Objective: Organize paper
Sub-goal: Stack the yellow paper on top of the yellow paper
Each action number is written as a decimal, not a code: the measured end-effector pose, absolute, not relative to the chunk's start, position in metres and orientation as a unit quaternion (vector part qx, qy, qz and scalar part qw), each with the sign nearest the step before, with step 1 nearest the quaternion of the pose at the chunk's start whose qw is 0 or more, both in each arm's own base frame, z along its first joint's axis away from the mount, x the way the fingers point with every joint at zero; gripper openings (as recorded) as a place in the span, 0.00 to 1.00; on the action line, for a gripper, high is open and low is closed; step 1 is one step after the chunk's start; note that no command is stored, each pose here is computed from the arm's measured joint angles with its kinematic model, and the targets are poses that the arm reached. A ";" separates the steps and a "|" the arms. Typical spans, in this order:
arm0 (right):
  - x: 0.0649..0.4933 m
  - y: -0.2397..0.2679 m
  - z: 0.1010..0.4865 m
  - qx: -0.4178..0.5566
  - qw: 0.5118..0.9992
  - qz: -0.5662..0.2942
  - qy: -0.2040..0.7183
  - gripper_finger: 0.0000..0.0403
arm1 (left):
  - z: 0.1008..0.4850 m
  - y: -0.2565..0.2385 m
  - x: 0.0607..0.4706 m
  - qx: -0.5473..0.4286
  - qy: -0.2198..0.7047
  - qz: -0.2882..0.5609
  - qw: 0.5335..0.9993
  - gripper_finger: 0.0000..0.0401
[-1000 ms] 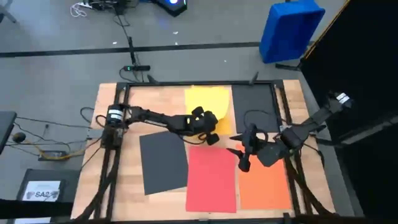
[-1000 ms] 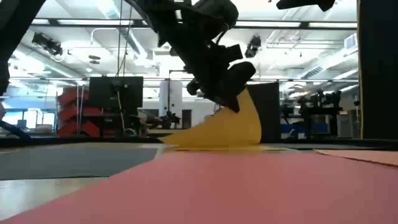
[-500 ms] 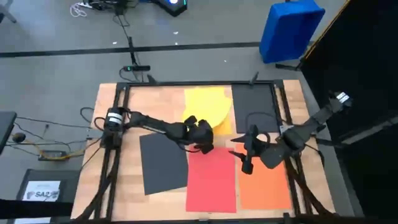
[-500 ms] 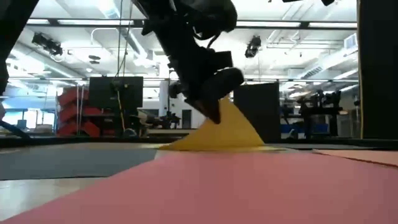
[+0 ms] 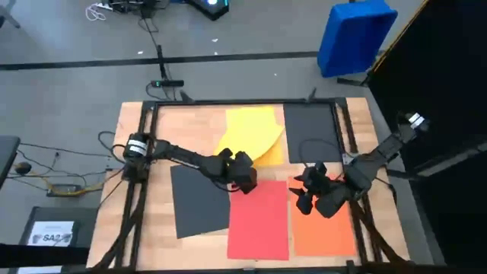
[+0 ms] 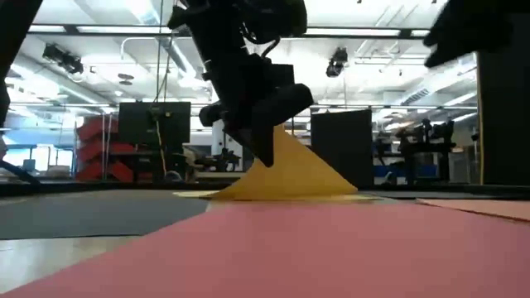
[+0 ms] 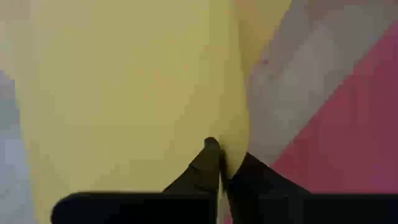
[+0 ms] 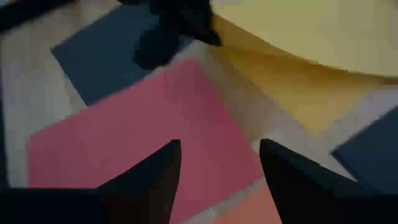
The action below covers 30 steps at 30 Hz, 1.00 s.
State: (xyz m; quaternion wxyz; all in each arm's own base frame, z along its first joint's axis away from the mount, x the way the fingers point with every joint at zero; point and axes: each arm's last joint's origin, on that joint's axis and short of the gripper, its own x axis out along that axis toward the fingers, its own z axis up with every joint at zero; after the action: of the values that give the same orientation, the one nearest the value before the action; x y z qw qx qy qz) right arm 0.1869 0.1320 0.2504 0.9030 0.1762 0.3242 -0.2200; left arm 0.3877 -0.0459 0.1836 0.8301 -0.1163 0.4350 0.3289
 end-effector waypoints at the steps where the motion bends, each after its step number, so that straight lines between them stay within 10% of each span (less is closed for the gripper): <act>1: 0.186 0.132 0.248 0.181 0.900 -0.222 0.328 0.49 | 0.183 -0.047 0.387 -0.120 0.435 0.335 0.828 0.00; 15: 0.201 0.068 0.164 0.296 0.856 -0.268 0.329 0.44 | 0.188 -0.056 0.395 -0.165 0.381 0.330 0.848 0.00; 30: 0.217 -0.046 0.157 0.383 0.845 -0.246 0.280 0.41 | 0.194 -0.057 0.405 -0.183 0.326 0.322 0.870 0.00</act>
State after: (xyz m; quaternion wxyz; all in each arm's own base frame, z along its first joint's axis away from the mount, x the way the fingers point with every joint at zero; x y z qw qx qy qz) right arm 0.2170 -0.0460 0.1572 0.8454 0.3828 0.2801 -0.2457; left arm 0.4047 -0.0573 0.1942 0.8696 -0.1832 0.3264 0.3220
